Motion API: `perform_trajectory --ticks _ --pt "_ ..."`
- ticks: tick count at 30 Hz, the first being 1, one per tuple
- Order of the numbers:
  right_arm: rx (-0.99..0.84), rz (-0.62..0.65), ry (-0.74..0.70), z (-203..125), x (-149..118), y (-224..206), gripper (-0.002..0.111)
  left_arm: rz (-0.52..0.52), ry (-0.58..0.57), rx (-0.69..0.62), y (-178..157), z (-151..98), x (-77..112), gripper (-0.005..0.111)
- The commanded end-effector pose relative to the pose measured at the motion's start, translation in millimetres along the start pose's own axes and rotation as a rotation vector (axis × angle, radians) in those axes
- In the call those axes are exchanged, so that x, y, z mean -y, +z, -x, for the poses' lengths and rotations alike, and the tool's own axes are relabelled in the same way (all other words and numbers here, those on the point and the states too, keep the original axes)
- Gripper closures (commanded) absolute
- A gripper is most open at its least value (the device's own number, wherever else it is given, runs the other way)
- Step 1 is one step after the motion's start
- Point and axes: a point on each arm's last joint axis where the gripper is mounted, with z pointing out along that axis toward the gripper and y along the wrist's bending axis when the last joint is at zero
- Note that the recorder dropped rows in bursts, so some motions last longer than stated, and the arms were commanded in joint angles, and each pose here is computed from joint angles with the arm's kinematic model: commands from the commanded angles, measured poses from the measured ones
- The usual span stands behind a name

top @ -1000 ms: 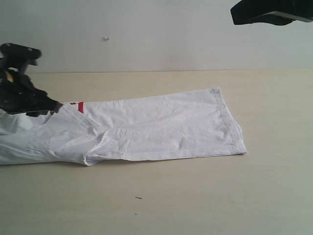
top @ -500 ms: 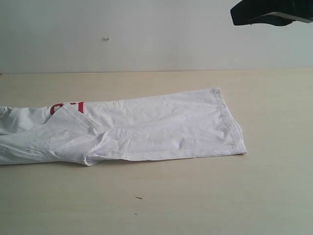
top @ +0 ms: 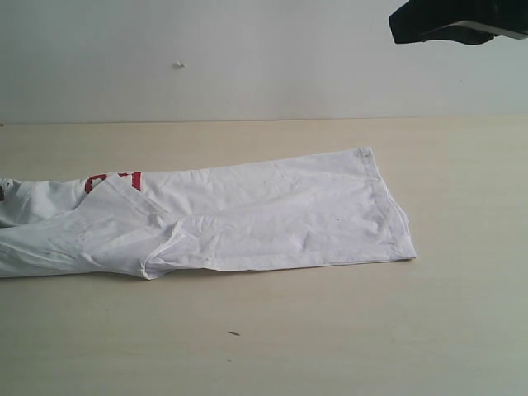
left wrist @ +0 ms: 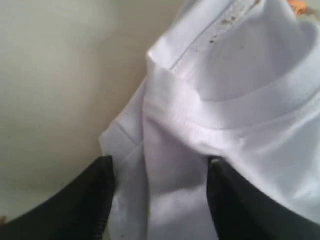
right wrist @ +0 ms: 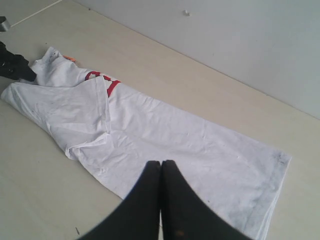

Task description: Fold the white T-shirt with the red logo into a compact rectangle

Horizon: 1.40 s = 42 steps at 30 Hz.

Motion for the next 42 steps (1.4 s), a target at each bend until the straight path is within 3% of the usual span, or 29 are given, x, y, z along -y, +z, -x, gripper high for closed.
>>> perform_trajectory --ticks 1,7,12,27,30,37,42 --pt "0.008 -0.004 0.0 0 0 -1 0.108 0.01 -0.006 -0.014 9 -3 -5.6 0.051" --pt "0.008 -0.005 0.0 0 0 -1 0.108 0.017 -0.025 -0.008 2 7 -19.7 0.051" --pt "0.007 -0.004 0.0 0 0 -1 0.108 0.009 -0.029 -0.02 4 5 -19.6 0.051" --pt "0.007 -0.002 0.004 -1 0 -1 0.108 -0.189 -0.054 -0.132 29 -11 -7.0 0.053" --pt "0.007 -0.002 0.004 -1 0 -1 0.108 -0.196 -0.054 -0.139 29 -11 -6.4 0.063" --pt "0.007 -0.002 0.004 -1 0 -1 0.108 -0.202 -0.04 -0.119 18 -7 -4.2 0.106" --pt "0.008 -0.001 0.006 0 0 -1 0.108 -0.216 -0.022 -0.057 -5 5 2.3 0.107"
